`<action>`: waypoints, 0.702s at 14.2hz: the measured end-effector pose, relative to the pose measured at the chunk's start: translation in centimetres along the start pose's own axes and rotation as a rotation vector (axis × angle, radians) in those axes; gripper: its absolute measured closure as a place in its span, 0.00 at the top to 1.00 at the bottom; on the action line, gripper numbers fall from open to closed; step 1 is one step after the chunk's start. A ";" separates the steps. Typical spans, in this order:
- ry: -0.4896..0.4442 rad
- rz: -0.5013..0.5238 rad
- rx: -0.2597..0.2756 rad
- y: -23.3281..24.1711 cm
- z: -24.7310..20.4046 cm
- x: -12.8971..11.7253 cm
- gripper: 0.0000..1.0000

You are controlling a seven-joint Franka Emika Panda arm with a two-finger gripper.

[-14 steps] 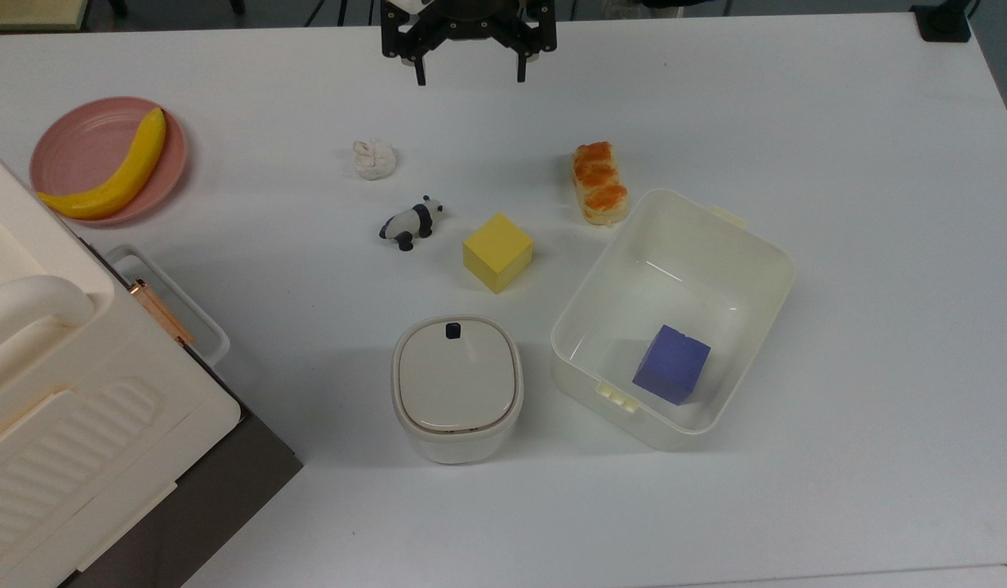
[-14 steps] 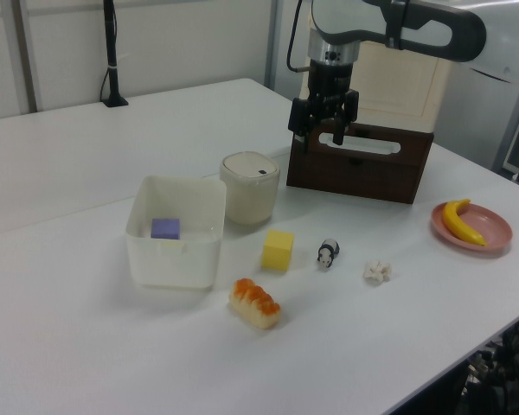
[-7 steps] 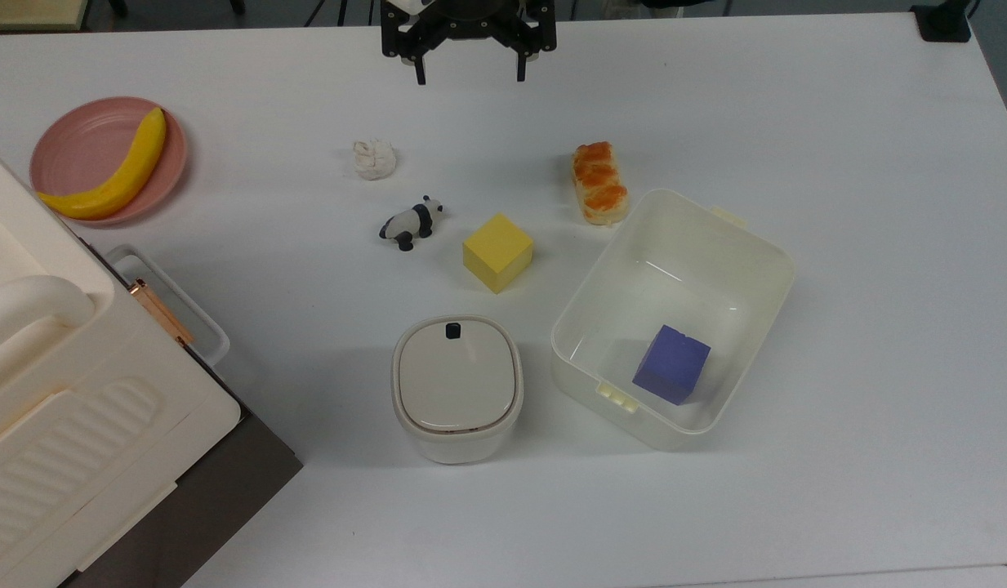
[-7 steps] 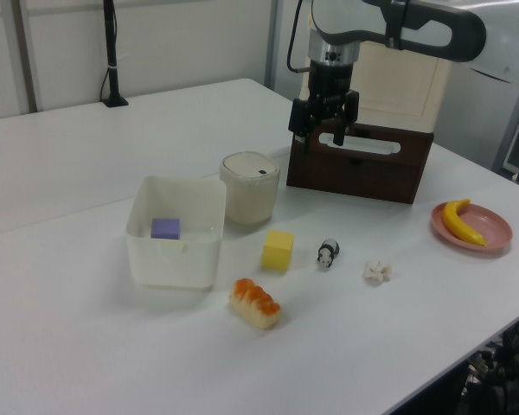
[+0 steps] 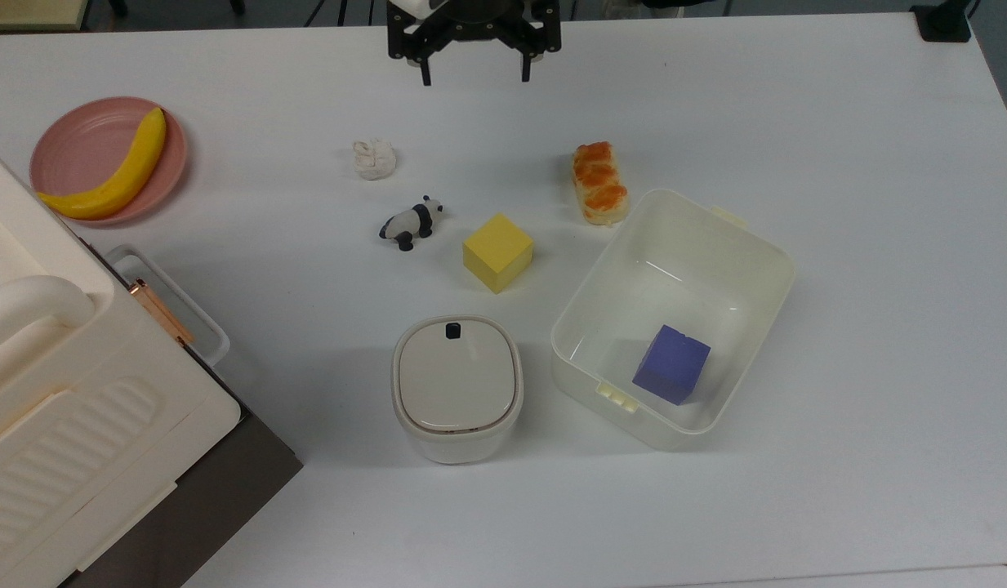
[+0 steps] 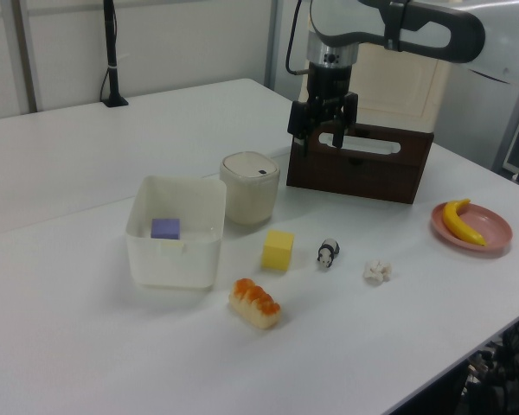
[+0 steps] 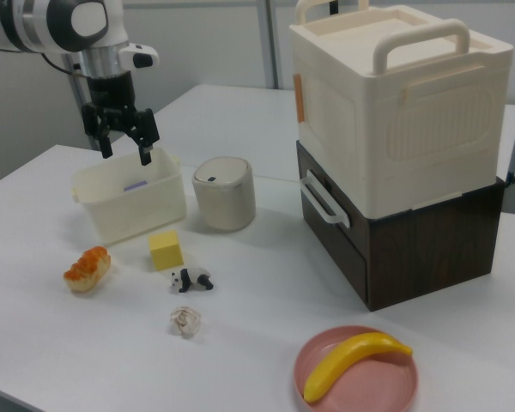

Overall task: Put the bread in the basket
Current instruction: 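Move the gripper over the bread roll and lower onto it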

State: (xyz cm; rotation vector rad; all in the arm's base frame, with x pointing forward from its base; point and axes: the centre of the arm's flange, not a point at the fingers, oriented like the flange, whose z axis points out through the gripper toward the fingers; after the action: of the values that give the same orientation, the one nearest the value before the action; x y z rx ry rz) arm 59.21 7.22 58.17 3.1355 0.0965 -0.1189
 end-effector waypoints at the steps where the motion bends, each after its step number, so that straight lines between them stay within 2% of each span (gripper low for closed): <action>1: -0.004 -0.008 -0.001 -0.5 0.2 0.0 1.00; 6: -0.064 -0.077 -0.012 -4.6 3.2 -0.3 1.00; 10: -0.063 -0.110 -0.015 -6.8 6.3 0.1 1.00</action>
State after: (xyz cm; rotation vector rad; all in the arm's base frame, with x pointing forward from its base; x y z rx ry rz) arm 58.44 14.02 51.90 3.1071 0.2677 -0.2160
